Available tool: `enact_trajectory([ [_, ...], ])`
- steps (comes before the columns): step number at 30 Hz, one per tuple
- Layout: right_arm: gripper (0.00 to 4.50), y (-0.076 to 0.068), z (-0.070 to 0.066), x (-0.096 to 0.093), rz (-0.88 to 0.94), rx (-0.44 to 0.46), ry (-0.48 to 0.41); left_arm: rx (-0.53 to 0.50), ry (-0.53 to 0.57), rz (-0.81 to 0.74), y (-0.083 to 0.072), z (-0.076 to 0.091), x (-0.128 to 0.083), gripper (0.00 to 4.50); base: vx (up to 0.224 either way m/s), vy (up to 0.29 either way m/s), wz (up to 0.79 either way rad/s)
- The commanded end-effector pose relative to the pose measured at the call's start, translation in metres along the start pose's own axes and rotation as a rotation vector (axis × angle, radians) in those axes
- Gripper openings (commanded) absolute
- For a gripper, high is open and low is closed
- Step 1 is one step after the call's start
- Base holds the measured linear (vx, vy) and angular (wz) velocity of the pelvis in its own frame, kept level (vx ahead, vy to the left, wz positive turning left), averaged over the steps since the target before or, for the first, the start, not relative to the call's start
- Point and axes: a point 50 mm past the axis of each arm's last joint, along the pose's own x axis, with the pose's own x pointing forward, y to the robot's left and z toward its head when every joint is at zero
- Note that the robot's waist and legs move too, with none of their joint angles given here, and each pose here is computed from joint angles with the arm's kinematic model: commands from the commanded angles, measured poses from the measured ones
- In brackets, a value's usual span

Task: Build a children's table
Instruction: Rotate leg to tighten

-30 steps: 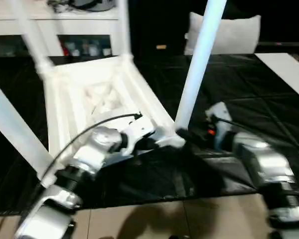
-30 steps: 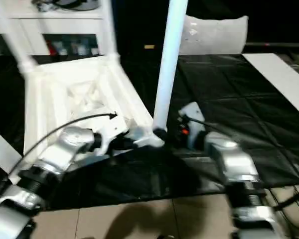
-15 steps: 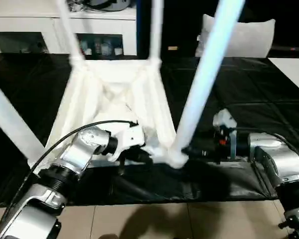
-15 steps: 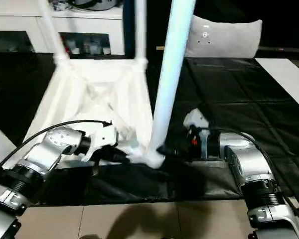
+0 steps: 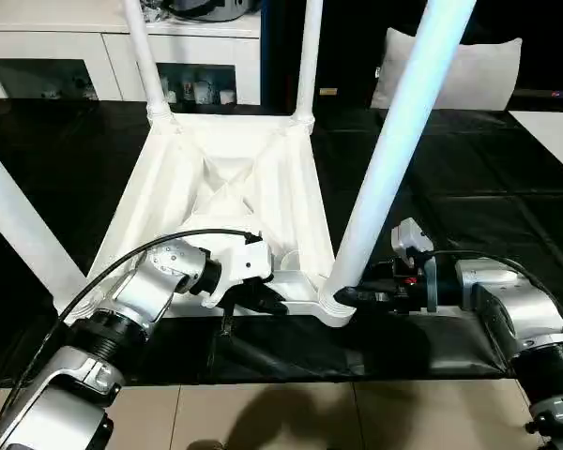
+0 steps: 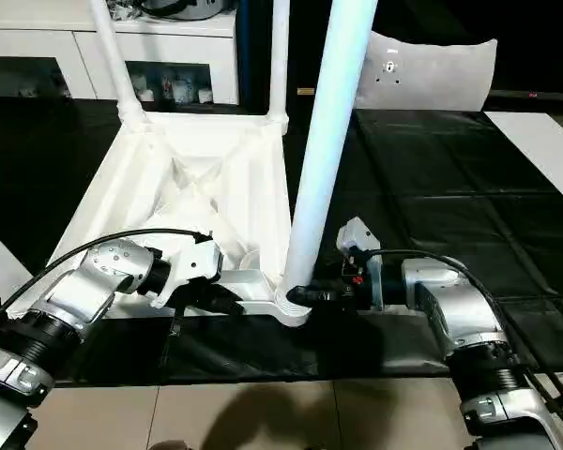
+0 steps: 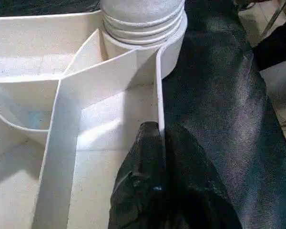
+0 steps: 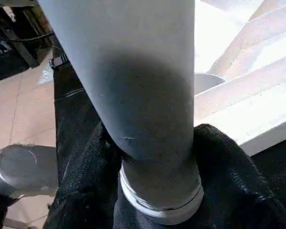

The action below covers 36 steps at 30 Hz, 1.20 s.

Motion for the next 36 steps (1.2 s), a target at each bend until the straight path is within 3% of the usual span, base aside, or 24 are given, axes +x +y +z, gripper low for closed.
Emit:
enact_trajectory([
  [1,2.06,0.007,0.0,0.003,0.051,0.033,-0.037,0.018,-0.025,-0.055,-0.006,0.006,0.009,0.0,0.0,0.0,0.0],
  [5,2.03,0.01,0.001,0.007,0.045,0.043,-0.06,-0.03,-0.057,-0.034,-0.006,0.009,0.012,0.0,0.0,0.0,0.0],
  [8,2.01,0.006,0.002,0.017,-0.047,0.075,-0.08,-0.089,-0.087,0.069,0.001,0.013,0.018,0.0,0.0,0.0,0.0],
  [12,2.01,-0.02,0.004,0.037,-0.434,0.117,-0.057,-0.192,-0.102,0.302,0.019,0.019,0.031,0.0,-0.025,0.003,-0.03],
  [15,2.01,-0.032,0.01,0.052,-0.652,0.26,-0.107,-0.298,-0.113,0.452,0.029,0.026,0.039,0.0,-0.018,0.006,-0.04],
  [19,2.01,-0.03,0.015,0.067,-0.653,0.24,-0.162,-0.303,-0.104,0.49,0.031,0.033,0.047,0.0,0.0,0.0,0.0],
  [20,2.33,-0.029,0.016,0.07,-0.646,0.231,-0.171,-0.294,-0.1,0.49,0.031,0.034,0.049,0.0,0.0,0.0,0.0],
  [23,2.67,-0.029,0.017,0.073,-0.646,0.23,-0.172,-0.276,-0.1,0.483,0.031,0.036,0.05,0.0,0.0,0.0,0.0],
  [30,3.2,-0.033,0.018,0.054,-0.628,0.168,-0.17,-0.21,-0.089,0.445,0.028,0.032,0.047,0.0,0.0,0.0,0.0],
  [31,3.2,-0.034,0.015,0.039,-0.583,0.112,-0.149,-0.177,-0.076,0.403,0.025,0.027,0.043,0.0,0.0,0.0,0.0],
  [36,3.77,-0.032,0.01,0.013,-0.483,0.013,-0.107,-0.089,-0.043,0.281,0.016,0.02,0.037,0.0,0.0,0.0,0.0],
])
